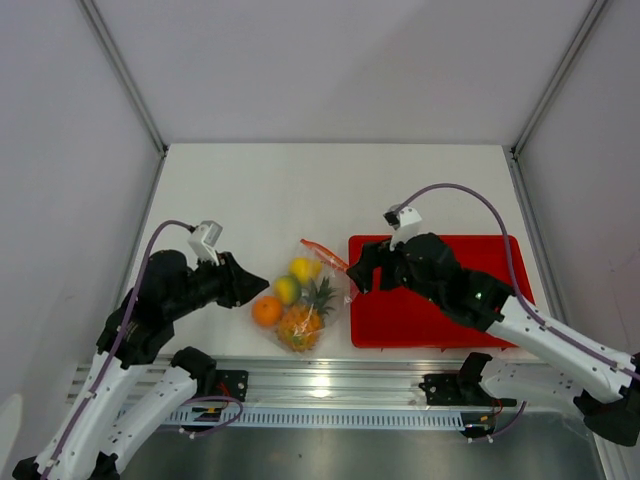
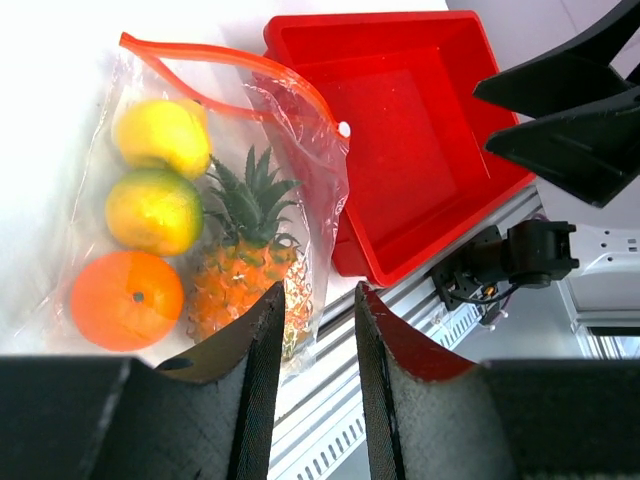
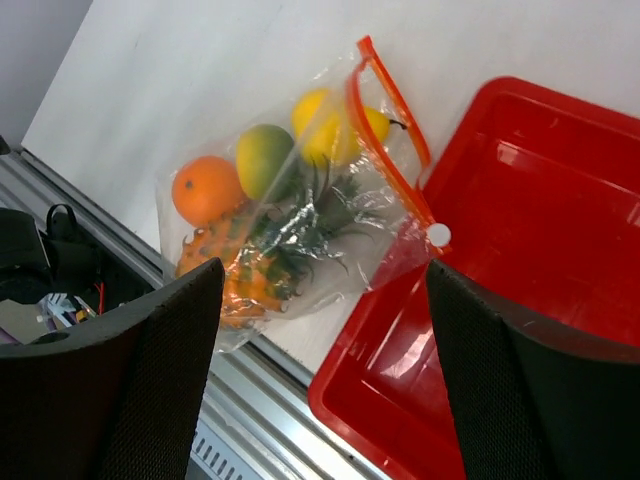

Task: Place the food in the zip-top bag and seal the zipper
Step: Pick up the zipper food storage bag at the center of the board.

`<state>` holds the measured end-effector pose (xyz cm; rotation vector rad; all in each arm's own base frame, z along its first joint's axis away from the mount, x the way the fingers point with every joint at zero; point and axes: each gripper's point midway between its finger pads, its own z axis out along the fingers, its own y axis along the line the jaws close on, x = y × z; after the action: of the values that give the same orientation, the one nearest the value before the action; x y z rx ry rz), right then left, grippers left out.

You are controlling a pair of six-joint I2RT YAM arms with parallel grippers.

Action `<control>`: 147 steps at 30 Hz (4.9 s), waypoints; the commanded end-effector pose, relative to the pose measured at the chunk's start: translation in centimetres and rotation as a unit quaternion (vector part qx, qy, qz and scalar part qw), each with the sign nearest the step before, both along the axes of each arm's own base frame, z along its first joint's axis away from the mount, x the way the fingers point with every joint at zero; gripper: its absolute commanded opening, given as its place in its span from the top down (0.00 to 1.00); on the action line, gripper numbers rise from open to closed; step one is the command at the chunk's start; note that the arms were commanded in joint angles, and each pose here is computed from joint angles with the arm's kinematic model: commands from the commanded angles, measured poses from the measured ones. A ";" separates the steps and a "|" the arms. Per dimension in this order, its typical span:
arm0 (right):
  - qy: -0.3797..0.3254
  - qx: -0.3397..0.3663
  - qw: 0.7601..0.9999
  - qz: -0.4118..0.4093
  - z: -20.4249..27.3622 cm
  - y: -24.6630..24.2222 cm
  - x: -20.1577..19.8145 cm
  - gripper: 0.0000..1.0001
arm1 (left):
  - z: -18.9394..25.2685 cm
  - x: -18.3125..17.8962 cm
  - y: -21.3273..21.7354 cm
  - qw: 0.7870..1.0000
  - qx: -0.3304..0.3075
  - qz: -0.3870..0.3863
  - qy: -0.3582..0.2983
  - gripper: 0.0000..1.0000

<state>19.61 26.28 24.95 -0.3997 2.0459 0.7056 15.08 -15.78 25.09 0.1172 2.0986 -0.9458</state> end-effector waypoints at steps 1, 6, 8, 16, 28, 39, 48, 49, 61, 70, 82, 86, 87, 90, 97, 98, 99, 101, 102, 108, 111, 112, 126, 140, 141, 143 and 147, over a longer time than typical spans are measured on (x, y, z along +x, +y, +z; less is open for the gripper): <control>0.058 0.017 0.998 0.010 -2.7 -0.8 -1.3 0.18 | 0.1 0.4 -0.6 1.000 -0.009 -0.009 -0.008 0.63; 0.107 0.020 0.994 -0.012 -6.0 -0.7 -0.7 0.25 | 0.1 0.4 -0.7 1.000 -0.011 -0.013 -0.007 0.63; 0.113 0.023 0.993 -0.017 -6.9 -0.6 -0.2 0.27 | 0.2 0.2 -0.7 1.000 -0.011 -0.015 -0.008 0.63; 0.153 0.069 0.986 -0.017 -10.3 -1.0 1.4 0.40 | -0.2 -0.2 -0.4 1.000 -0.010 -0.015 -0.008 0.63; 0.134 0.116 0.984 -0.006 -11.0 -0.6 3.9 0.55 | -0.2 -0.2 -0.6 1.000 -0.012 -0.019 -0.005 0.64; 0.151 0.105 0.983 -0.019 -13.3 -0.6 5.1 0.57 | -0.6 -0.1 -0.6 1.000 -0.007 -0.019 -0.003 0.63; 0.161 0.096 0.982 -0.021 -14.6 -0.6 5.2 0.59 | -0.6 0.0 -0.7 1.000 -0.008 -0.022 -0.003 0.63; 0.160 0.096 0.982 -0.020 -14.5 -0.7 5.0 0.59 | -0.7 0.0 -0.7 1.000 -0.007 -0.022 -0.003 0.63; 0.145 0.093 0.985 -0.015 -14.2 -1.7 4.1 0.60 | -0.7 0.1 -0.9 1.000 -0.010 -0.025 -0.002 0.64; 0.162 0.114 0.980 -0.005 -15.2 -0.9 5.1 0.60 | 0.2 -0.1 -0.5 1.000 -0.007 -0.020 -0.012 0.64; 0.151 0.163 0.973 0.063 -13.6 1.1 5.0 0.65 | 0.4 -0.2 -0.3 1.000 -0.003 -0.018 -0.012 0.64; 0.148 0.172 0.971 0.079 -13.0 1.4 4.6 0.66 | 0.2 -0.2 -0.4 1.000 -0.002 -0.019 -0.010 0.64; 0.149 0.172 0.970 0.080 -13.1 1.4 4.6 0.66 | 0.2 -0.2 -0.4 1.000 -0.002 -0.019 -0.010 0.64; 0.148 0.172 0.970 0.083 -13.1 1.5 4.6 0.68 | 0.3 -0.1 -0.4 1.000 -0.003 -0.020 -0.010 0.64; 0.158 0.167 0.970 0.072 -14.0 1.6 5.4 0.69 | 0.3 0.0 -0.6 1.000 -0.003 -0.023 -0.009 0.64; 0.157 0.168 0.971 0.070 -13.9 1.6 5.6 0.69 | 0.3 0.0 -0.6 1.000 -0.003 -0.022 -0.008 0.63; 0.160 0.167 0.970 0.070 -14.1 1.7 5.7 0.69 | 0.4 0.0 -0.5 1.000 -0.002 -0.021 -0.010 0.64; 0.162 0.165 0.971 0.068 -14.3 1.9 6.0 0.71 | 0.3 0.0 -0.5 1.000 -0.002 -0.021 -0.011 0.64; 0.162 0.163 0.971 0.066 -14.3 1.9 6.1 0.73 | 0.2 0.0 -0.5 1.000 0.000 -0.020 -0.009 0.64; 0.155 0.160 0.973 0.062 -13.9 1.9 6.7 0.88 | 0.0 0.0 -0.6 1.000 0.000 -0.022 -0.006 0.64; 0.142 0.147 0.977 0.057 -13.0 1.7 7.1 0.99 | -0.2 0.1 -0.5 1.000 0.002 -0.022 -0.005 0.64; 0.130 0.138 0.980 0.056 -12.7 1.5 7.3 1.00 | -0.3 0.1 -0.5 1.000 0.003 -0.020 -0.004 0.64; 0.013 0.092 0.977 0.193 -3.3 5.0 4.9 1.00 | 2.0 -0.1 0.2 0.999 -0.004 -0.006 -0.039 0.65; -0.088 0.077 0.932 0.344 4.1 9.7 -4.5 1.00 | 11.8 -5.3 0.1 0.953 -0.044 -0.117 -0.275 0.47; -0.090 0.079 0.932 0.342 4.1 9.7 -4.5 1.00 | 12.5 -5.7 -0.1 0.947 -0.048 -0.128 -0.292 0.43; -0.084 0.079 0.932 0.345 3.9 9.7 -4.6 1.00 | 12.7 -7.0 -0.9 0.933 -0.053 -0.176 -0.311 0.39; -0.079 0.095 0.923 0.364 4.1 10.2 -5.5 1.00 | 12.3 -8.0 -2.1 0.912 -0.051 -0.243 -0.326 0.34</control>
<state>14.70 36.08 27.08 -1.0752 1.7198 1.2143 8.55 -16.65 36.40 0.6261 1.5282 -1.0672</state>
